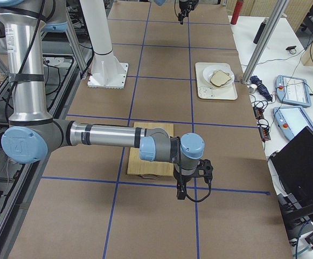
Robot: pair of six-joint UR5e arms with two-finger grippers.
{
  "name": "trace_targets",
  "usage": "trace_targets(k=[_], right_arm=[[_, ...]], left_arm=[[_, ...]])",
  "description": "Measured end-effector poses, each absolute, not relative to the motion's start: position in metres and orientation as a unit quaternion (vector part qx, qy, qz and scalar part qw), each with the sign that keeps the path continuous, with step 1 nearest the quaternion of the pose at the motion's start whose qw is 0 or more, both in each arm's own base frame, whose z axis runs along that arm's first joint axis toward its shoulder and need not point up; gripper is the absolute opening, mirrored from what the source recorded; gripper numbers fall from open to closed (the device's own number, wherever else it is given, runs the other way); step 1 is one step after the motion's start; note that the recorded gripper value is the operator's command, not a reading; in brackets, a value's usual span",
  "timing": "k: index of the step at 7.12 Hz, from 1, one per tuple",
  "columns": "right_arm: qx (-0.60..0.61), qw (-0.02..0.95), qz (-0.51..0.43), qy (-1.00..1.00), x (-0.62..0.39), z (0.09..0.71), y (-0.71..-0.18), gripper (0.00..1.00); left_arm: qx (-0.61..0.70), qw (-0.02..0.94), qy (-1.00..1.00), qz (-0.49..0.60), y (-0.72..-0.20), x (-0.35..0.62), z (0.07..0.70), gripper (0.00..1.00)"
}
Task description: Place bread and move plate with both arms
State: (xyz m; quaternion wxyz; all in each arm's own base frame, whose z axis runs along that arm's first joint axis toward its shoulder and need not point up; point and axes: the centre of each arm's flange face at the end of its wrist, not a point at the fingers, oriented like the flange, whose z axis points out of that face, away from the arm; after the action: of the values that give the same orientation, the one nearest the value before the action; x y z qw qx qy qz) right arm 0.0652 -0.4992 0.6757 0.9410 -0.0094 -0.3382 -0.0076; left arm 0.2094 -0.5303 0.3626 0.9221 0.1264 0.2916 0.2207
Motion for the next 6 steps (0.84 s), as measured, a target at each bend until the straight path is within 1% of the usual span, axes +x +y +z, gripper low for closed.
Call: trace_targets(k=[1,3,5,6], right_arm=[[-0.01,0.941,-0.008,-0.338,0.065,0.676,-0.499,1.0],[-0.009,0.941,-0.01,-0.338,0.065,0.676,-0.498,1.0],[-0.006,0.941,-0.012,-0.338,0.065,0.674,-0.497,1.0],[-0.005,0.941,-0.013,-0.339,0.065,0.673,-0.497,1.0]], left_arm=[[0.11,0.913,0.317,0.233,-0.531,0.165,0.395,0.99],[0.063,0.901,0.377,0.205,-0.516,0.088,0.469,0.99],[0.061,0.899,0.387,0.196,-0.495,0.011,0.549,0.99],[0.064,0.902,0.386,0.185,-0.479,-0.026,0.579,0.99]])
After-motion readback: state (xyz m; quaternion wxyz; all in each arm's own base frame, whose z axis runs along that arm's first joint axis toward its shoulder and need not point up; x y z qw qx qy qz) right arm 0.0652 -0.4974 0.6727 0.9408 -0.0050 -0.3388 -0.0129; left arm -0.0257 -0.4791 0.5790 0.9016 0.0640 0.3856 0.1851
